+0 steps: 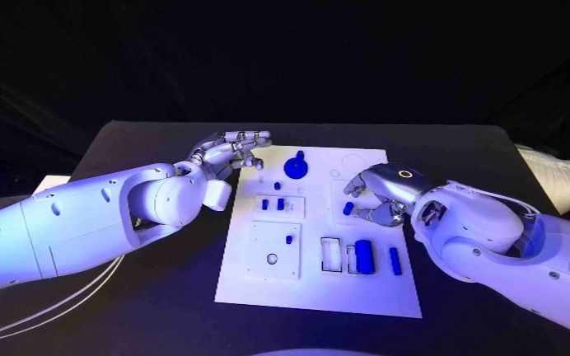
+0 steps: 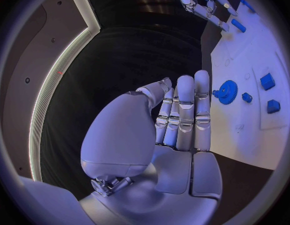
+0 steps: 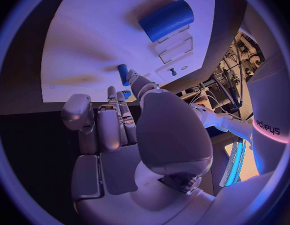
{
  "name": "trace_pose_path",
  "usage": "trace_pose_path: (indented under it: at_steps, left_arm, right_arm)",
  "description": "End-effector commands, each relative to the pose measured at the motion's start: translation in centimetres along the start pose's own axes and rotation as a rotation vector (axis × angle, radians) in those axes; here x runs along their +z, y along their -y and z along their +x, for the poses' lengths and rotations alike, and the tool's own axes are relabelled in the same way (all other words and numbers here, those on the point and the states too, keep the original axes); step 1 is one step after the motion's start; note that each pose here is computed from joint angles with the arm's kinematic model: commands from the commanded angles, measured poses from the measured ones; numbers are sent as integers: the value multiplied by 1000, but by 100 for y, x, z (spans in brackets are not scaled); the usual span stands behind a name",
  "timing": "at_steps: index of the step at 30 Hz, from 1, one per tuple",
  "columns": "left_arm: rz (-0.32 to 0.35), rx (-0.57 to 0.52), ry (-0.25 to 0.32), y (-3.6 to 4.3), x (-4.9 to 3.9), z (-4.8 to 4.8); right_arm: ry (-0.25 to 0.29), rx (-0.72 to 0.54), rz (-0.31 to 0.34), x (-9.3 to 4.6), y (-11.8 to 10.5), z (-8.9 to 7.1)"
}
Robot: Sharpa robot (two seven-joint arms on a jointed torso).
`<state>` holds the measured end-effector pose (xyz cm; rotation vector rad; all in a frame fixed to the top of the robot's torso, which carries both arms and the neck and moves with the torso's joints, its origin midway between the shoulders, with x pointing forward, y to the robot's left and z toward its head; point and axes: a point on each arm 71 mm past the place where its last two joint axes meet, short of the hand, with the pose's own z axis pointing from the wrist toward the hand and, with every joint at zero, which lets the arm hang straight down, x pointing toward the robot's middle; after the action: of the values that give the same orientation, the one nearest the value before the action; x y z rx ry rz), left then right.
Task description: Assemble the parts on the task board
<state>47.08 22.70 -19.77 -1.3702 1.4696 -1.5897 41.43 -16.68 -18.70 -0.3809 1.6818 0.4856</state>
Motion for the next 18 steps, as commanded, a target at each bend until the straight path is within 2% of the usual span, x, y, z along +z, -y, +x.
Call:
trace_pose_path:
  at_steps: [1, 18]
  left_arm:
    - [4, -5, -25, 4, 1, 28]
    - [2, -6, -29, 3, 1, 28]
  right_arm:
    - [-24, -12, -6, 22, -12, 22]
    - [-80, -16, -25, 99, -68, 108]
